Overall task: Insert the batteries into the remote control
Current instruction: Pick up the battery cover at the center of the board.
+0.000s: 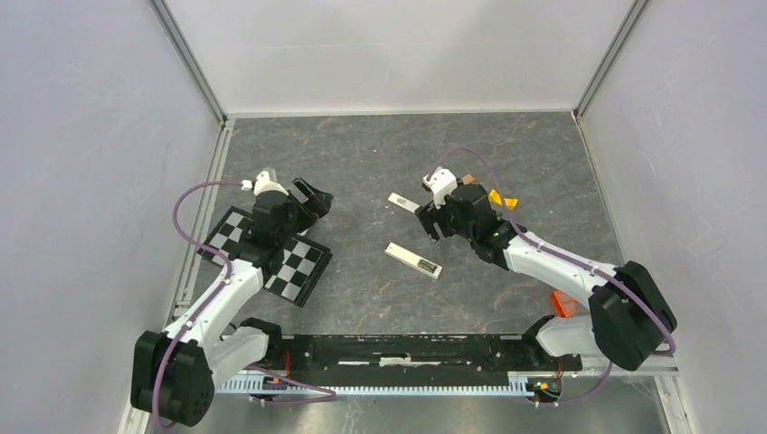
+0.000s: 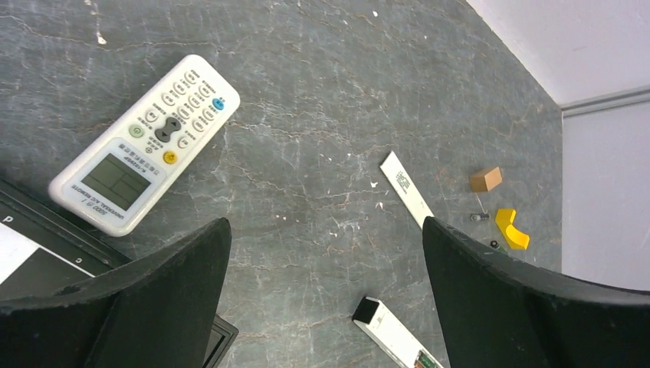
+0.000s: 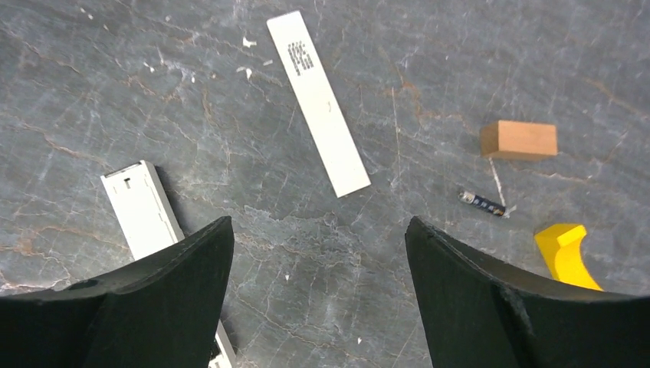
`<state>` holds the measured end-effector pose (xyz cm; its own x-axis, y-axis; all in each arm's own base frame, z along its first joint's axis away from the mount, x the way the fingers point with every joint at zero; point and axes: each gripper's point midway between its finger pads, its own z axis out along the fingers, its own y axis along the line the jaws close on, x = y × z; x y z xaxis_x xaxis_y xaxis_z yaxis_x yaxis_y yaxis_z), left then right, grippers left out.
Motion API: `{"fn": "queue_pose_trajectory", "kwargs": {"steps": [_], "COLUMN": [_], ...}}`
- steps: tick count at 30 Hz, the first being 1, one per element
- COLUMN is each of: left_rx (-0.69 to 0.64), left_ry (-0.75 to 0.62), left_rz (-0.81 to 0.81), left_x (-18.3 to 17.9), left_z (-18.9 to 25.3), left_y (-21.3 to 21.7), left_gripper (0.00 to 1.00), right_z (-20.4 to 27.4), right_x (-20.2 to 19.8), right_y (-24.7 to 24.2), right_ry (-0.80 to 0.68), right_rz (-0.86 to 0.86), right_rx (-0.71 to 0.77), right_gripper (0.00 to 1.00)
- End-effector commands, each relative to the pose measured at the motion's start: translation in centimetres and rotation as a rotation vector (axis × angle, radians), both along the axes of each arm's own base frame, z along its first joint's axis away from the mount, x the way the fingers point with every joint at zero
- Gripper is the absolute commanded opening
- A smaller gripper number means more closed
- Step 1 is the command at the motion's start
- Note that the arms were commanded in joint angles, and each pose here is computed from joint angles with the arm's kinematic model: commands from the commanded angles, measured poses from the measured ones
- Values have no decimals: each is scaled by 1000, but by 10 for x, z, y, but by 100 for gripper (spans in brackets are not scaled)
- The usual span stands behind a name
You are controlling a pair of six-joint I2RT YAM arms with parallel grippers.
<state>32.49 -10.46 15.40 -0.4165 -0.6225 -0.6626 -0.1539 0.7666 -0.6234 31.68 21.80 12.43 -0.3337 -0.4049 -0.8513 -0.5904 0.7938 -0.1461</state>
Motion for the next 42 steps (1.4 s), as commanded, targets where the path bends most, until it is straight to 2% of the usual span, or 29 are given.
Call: {"fn": "queue_pose_trajectory", "kwargs": {"steps": [1,8,17,24,30,37,42], "left_rx": [-5,-108,-222,-268,-327,-346,-368], "left_ry": [-44,-17,43,102,142,189,212], "left_rz": [-14,-116,-273,-313,-312,-271,-296], "left_x": [9,13,20,35,62,74,77], "left_z": [23,17,6,-5,-12,-32,-41], "left_y": [-1,-28,-65,-80,-93,-94,-101], "left_gripper": [100,100,99,91,78,69,65], "right_z": [-2,-28,-54,-62,-72,-73,-90], "right_x": [13,29,64,92,94,110,115], "right_y": [4,7,34,49,71,84,85], "right_ry": [48,166,234,246,236,156,190], "right_rz": [-44,-82,-4,70,264,284,303], "right_rx": [8,-90,-191,-185,-202,-181,-223], "right_gripper": [85,75,80,80,77,70,61]}}
